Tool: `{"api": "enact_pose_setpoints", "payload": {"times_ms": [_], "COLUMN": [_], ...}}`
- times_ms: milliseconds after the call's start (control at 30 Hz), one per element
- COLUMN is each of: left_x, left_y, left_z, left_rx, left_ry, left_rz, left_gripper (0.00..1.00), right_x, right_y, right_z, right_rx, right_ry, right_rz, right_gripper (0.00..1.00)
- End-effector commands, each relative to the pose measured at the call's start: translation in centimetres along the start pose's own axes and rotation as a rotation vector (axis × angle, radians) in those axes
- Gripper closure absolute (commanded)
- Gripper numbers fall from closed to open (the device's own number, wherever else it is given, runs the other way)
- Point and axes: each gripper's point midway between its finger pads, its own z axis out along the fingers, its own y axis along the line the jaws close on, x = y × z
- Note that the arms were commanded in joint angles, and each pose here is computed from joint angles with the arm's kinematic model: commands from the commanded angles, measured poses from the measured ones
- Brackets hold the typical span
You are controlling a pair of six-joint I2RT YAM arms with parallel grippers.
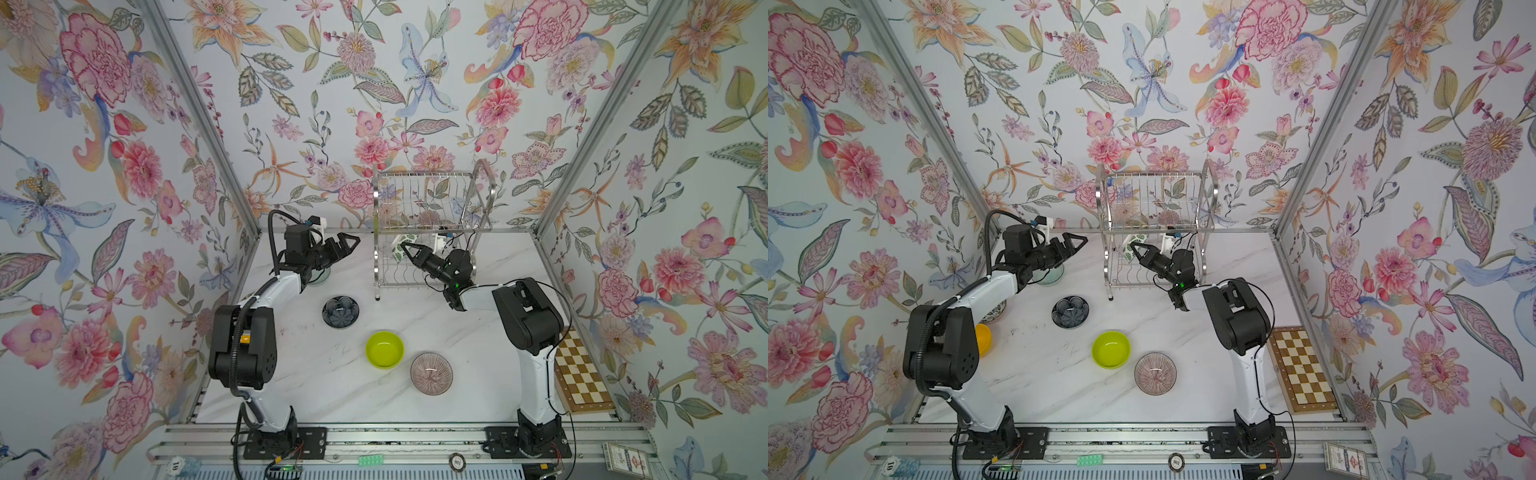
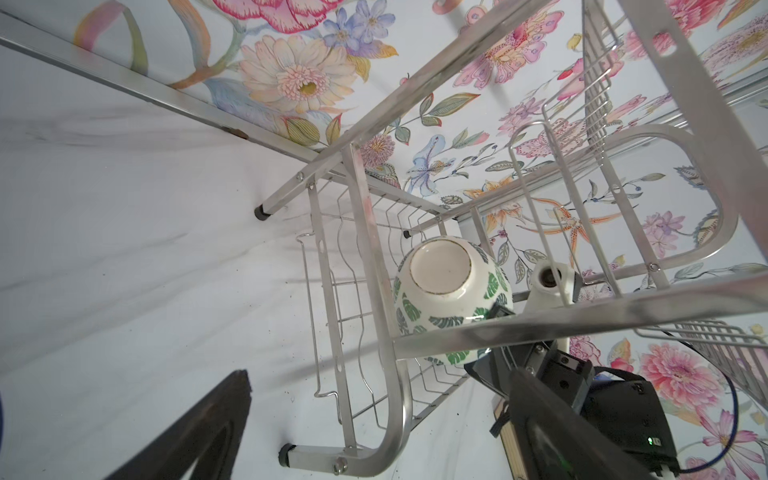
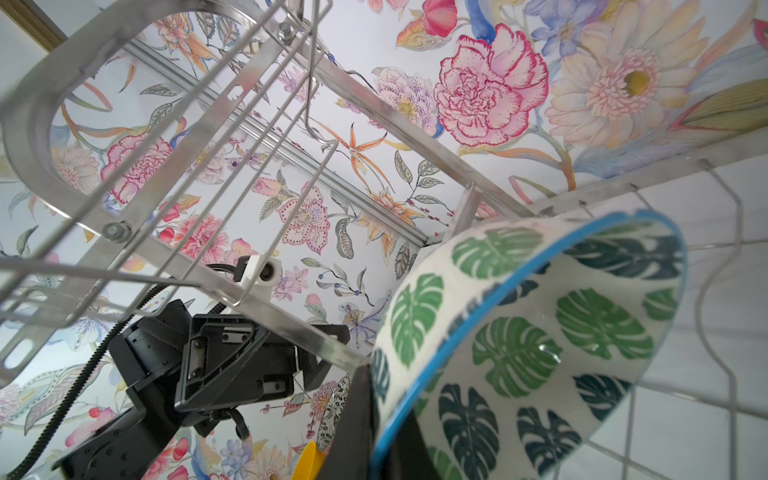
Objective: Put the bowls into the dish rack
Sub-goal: 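Carry the leaf-print bowl into the lower rack tier with the right gripper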
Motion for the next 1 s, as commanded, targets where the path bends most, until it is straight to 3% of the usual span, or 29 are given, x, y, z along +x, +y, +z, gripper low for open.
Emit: {"api": "enact_pose_setpoints", "payload": {"times_ms": [0, 967], "left_x": [0.1, 1.8], "left_y": [-1.1, 1.0], "left_z": [0.4, 1.7], "left_rx": [0.121, 0.049], "left_ry": [0.014, 0.068], "left_rz": [-0.041, -0.095], "left_gripper": [0.01, 0.01], "right_x": [-2.0, 0.2], "right_y": [2.3, -4.0], "right_z": [1.0, 5.8], "right_rx": [-0.11, -0.033], "right_ry": [-0.052, 0.096], "right_rz": [-0.029, -0.022], "right_gripper": [1.0, 1.0]}}
